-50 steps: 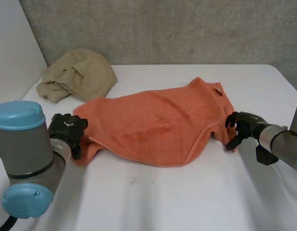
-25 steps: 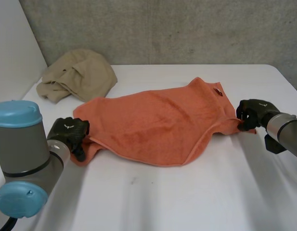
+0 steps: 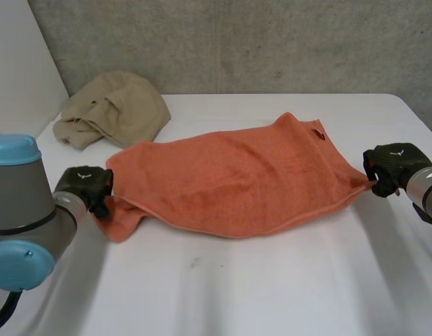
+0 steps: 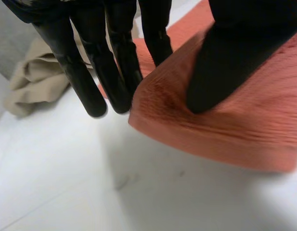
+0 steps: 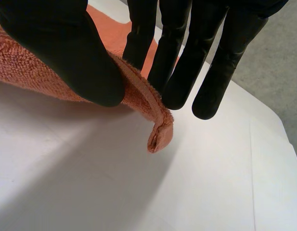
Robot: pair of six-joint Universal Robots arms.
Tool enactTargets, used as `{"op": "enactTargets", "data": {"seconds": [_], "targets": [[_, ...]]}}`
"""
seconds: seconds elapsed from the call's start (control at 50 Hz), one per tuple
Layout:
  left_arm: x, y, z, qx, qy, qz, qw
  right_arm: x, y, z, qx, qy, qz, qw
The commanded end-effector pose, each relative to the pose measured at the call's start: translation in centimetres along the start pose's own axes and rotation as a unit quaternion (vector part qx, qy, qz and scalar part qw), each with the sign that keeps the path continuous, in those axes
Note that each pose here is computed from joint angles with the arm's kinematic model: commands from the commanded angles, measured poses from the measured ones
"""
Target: Fold the laundry.
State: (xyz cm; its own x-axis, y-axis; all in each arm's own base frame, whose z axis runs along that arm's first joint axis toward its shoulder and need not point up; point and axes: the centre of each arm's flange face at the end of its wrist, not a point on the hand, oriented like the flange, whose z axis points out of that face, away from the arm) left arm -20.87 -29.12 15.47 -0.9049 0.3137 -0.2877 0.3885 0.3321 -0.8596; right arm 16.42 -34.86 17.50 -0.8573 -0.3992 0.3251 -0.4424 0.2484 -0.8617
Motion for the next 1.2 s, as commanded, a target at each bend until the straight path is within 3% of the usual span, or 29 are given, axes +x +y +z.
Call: {"op": "enactTargets", "data": {"seconds": [0.02,0.14,0.32,0.42,0.54,0.76,0.94,1.08,1.2], "targets": [[0.3,0.2,0.1,-0.018,0.038,-0.005,0.999,1.1,-0.7,0.2,0.012,0.017,-0.018,1.000],[-1.3,-3.2,-1.7,0.038,0.014,-0.007,0.999,3.5,-4.1,-1.9,0.051,0.063,-0.070,0.994],[-3.7,-9.7,-9.5,0.147,-0.022,0.006,0.989,5.7,-9.9,-9.1,0.083,0.116,-0.152,0.978],[-3.9,-9.9,-12.8,0.145,-0.022,0.033,0.989,5.8,-11.1,-12.2,0.071,0.112,-0.160,0.978],[-3.2,-8.0,-12.9,0.110,-0.016,0.069,0.991,5.5,-10.3,-12.9,0.040,0.098,-0.171,0.980],[-2.2,-4.7,-6.9,0.037,0.009,0.083,0.996,4.8,-4.7,-6.7,-0.049,0.034,-0.162,0.985],[-1.8,-4.1,0.5,0.045,0.001,0.091,0.995,5.6,-3.4,-1.5,-0.046,0.047,-0.160,0.985],[-1.9,-4.8,6.9,0.071,-0.056,0.101,0.991,3.4,-3.2,3.3,-0.011,0.057,-0.185,0.981],[0.2,-5.4,10.9,0.098,-0.069,0.144,0.982,2.8,-2.4,7.1,0.009,0.089,-0.200,0.976]]}}
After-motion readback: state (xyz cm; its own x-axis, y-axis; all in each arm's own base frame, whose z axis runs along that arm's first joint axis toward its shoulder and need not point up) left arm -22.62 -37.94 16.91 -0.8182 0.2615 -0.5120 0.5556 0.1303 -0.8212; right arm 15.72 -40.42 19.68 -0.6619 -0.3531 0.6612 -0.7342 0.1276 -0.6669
